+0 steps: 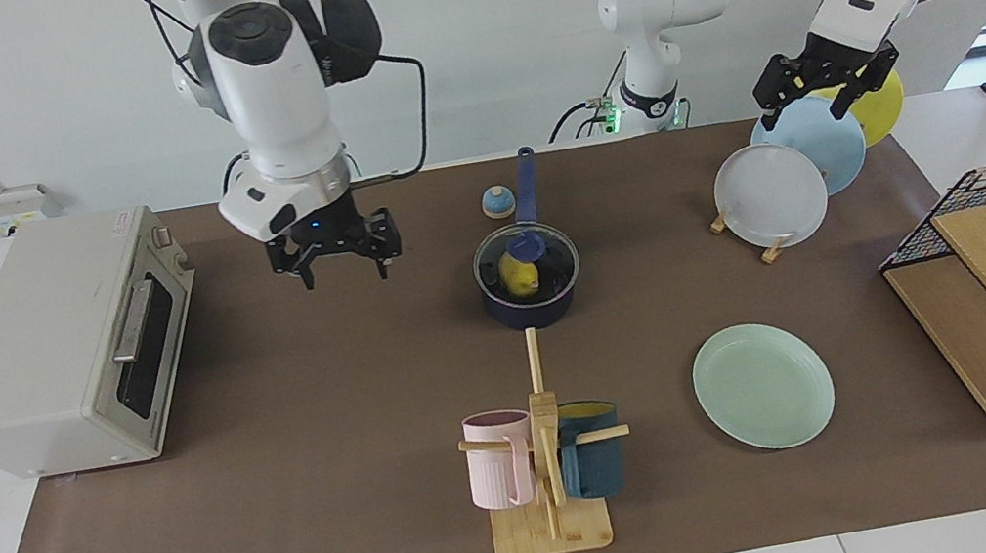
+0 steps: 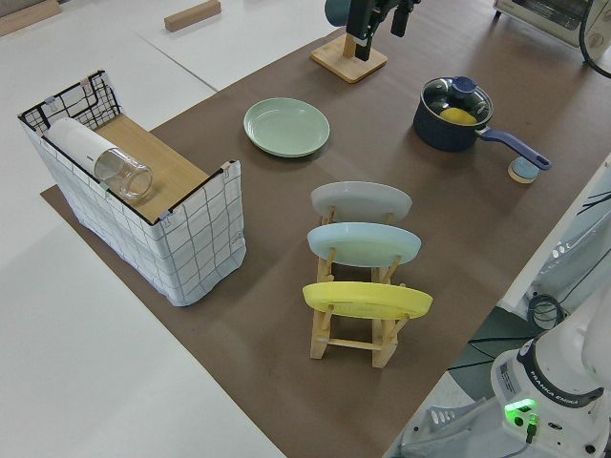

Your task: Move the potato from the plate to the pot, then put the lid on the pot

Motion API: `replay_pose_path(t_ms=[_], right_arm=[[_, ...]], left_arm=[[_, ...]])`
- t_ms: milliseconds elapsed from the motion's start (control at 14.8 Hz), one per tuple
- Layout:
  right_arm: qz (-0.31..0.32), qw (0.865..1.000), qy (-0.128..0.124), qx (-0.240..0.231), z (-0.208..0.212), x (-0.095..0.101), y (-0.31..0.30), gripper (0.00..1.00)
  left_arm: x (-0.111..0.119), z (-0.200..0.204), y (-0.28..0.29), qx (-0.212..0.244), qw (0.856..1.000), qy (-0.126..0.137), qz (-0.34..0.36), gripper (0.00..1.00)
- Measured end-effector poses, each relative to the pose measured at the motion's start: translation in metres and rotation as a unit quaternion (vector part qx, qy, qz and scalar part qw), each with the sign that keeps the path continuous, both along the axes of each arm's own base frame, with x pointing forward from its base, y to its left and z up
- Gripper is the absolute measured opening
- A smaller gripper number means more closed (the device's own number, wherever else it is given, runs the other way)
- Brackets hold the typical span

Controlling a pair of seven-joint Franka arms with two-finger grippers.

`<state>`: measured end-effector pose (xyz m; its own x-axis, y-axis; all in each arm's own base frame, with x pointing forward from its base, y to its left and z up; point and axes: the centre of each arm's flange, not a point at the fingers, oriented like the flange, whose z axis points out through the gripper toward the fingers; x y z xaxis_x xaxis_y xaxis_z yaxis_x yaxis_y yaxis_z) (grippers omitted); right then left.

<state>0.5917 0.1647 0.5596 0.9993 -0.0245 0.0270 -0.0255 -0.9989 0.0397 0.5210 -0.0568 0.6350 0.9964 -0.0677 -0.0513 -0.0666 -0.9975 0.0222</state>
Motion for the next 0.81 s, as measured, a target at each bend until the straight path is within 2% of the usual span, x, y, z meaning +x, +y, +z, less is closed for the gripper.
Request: replay_pose_path(t_ms=[338,810], right_arm=[[-0.004,0.999,0.035,-0.004,0.014,-0.003,-0.100,1.00],[-0.005,0.999,0.035,-0.001,0.037,-0.023,-0.157,1.00]], left_arm=[[-0.008,0.014,0.001,-0.001,1.000,-0.013,0.000,1.00],[-0.029,0.039,0.002,-0.003,0.999,-0.034,0.001,1.00]])
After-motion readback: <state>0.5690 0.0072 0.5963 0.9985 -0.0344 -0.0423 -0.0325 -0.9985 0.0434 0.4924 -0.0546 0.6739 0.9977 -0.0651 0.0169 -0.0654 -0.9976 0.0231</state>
